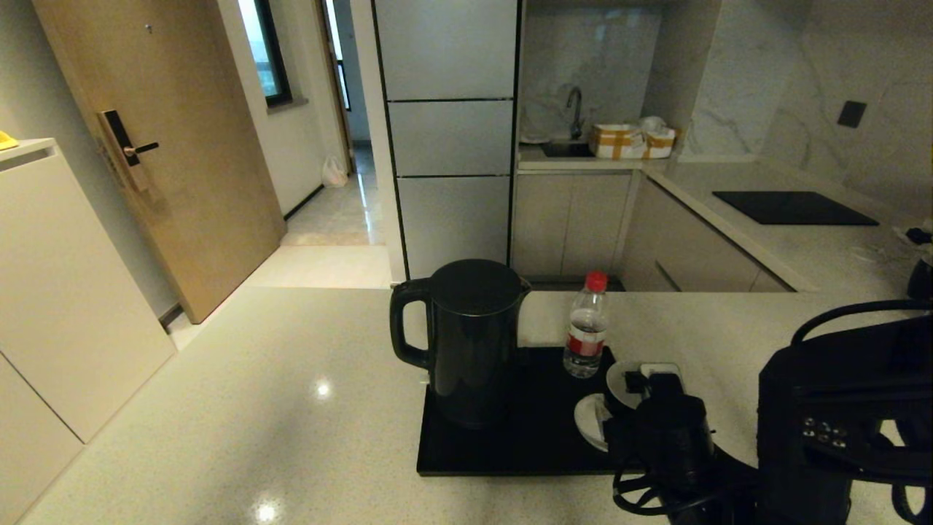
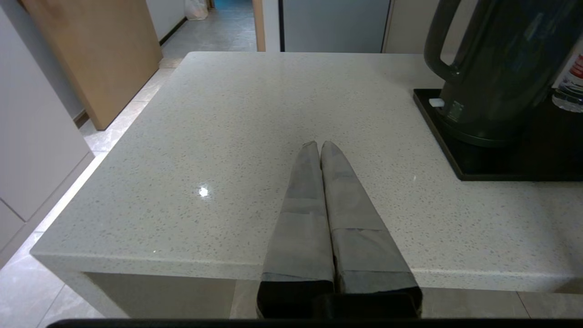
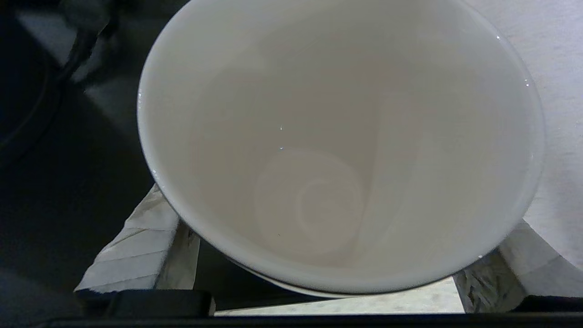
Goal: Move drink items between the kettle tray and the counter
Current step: Return the tea cup to its original position
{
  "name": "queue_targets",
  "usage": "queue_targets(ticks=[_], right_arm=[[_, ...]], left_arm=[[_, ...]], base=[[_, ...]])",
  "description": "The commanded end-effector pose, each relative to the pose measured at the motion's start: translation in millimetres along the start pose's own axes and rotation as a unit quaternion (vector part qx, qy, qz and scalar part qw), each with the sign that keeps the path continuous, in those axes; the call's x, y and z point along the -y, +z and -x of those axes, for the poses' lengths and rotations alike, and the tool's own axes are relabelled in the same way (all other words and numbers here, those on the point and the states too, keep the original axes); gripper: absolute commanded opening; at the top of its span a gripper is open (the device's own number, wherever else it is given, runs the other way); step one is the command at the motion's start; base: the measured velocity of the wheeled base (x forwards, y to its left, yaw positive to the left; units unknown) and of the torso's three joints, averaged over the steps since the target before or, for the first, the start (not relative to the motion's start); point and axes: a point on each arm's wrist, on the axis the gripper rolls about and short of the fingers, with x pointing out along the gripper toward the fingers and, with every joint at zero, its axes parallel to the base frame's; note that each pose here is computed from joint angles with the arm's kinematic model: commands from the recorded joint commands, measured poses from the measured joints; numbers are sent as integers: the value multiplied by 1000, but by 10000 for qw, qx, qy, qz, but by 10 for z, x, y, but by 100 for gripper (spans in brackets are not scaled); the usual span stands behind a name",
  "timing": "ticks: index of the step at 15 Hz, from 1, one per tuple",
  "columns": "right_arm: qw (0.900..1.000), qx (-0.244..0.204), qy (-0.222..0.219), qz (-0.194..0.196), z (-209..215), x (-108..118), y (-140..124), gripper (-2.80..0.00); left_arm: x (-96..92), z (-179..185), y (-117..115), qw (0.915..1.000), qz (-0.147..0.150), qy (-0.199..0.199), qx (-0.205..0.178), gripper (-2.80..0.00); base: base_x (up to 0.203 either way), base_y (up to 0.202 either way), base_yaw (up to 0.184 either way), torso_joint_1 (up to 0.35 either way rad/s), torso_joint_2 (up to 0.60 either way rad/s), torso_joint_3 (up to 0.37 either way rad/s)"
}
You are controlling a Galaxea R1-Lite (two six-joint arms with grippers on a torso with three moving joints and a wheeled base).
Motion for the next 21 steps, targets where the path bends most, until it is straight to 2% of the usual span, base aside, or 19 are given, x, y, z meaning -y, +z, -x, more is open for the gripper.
queue_targets(ticks=[1, 6, 14, 15, 21], right_arm=[[9999, -71, 41, 87, -100, -111, -116, -280], [9998, 14, 166, 97, -130, -239, -80, -280], [9999, -19, 147, 87, -173, -256, -117, -280], [9999, -15, 146, 77, -176, -258, -117, 0], [9999, -12, 121, 27, -187, -244, -110, 0]], left_arm=[[0, 0, 0, 10000, -4, -1, 2, -280], [0, 0, 0, 10000, -4, -2, 2, -280], [0, 0, 0, 10000, -4, -3, 2, -280], [0, 0, 0, 10000, 2, -3, 2, -280], [0, 0, 0, 10000, 1, 3, 2, -280]], base=[[0, 0, 0, 0, 0, 0], [0, 0, 0, 0, 0, 0], [0, 0, 0, 0, 0, 0], [0, 0, 0, 0, 0, 0], [0, 0, 0, 0, 0, 0]])
